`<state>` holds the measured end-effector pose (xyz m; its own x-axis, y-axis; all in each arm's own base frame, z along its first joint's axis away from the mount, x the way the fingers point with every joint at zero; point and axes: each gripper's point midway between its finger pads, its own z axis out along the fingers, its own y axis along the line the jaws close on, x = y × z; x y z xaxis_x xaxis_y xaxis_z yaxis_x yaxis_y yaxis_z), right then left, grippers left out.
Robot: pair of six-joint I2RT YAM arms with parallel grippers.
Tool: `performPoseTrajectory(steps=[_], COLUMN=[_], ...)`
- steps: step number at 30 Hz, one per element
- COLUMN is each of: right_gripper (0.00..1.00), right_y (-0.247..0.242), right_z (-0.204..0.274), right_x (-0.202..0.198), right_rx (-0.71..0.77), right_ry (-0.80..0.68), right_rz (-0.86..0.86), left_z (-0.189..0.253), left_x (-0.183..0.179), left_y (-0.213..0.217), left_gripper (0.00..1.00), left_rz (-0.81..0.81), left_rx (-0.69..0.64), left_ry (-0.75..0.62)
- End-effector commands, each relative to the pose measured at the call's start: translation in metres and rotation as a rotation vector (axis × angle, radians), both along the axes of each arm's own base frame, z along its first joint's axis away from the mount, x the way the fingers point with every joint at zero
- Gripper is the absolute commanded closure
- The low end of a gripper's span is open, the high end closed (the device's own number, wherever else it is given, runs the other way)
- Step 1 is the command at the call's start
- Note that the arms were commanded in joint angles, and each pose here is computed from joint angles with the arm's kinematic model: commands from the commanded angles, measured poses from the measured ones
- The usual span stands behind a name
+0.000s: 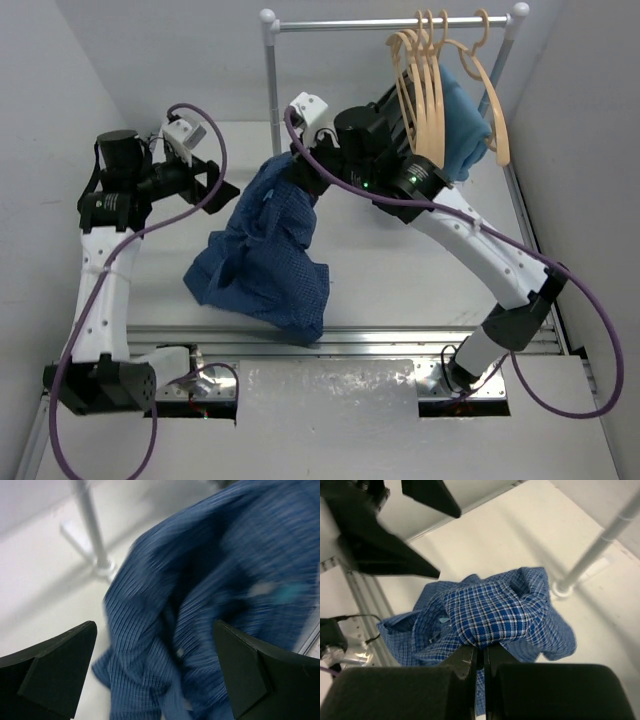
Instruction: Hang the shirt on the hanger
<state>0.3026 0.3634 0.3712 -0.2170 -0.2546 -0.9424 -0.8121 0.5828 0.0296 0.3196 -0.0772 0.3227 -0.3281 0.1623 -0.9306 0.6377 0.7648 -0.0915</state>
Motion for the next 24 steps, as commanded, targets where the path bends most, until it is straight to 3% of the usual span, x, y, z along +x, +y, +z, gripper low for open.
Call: performPoseTrajectory(steps=[1,11,17,20,22,24], right_gripper=[1.0,1.0,1.0,1.0,1.0,1.0], right_y=[0.009,0.02,0.03,0.03,0.034,0.039], right_z=[-0.029,-0.059,-0.074,-0.086,-0.082,-0.082], right_x=[-0.016,-0.018,-0.012,-0.015,-0.018,-0.021], right_rx=[-0.074,-0.067,-0.035,-0.03,-0.001,0.015], right_ry=[0.084,0.121,0.169,0.188,0.184,0.185], right_rz=[0.114,0.16,0.132,0.137,0.158,0.186], left_z=[0.017,-0.006,-0.035,-0.034,-0.037,-0.045], left_x=[-0.024,-0.04,-0.028,-0.02,-0.018,-0.014], left_y=[-0.025,-0.047,-0.081,-0.082,-0.083,-0.086], left_gripper=[0.01,0.08,0.07,0.09,0.16,0.36], left_rz=[-0.144,-0.283,-0.317,-0.292,-0.291,-0.285], left_rx=[-0.01,0.151,0.179,0.167,0.166,0.17], left_ry=[-0.119,-0.232,-0.126,-0.136,-0.136,-0.108])
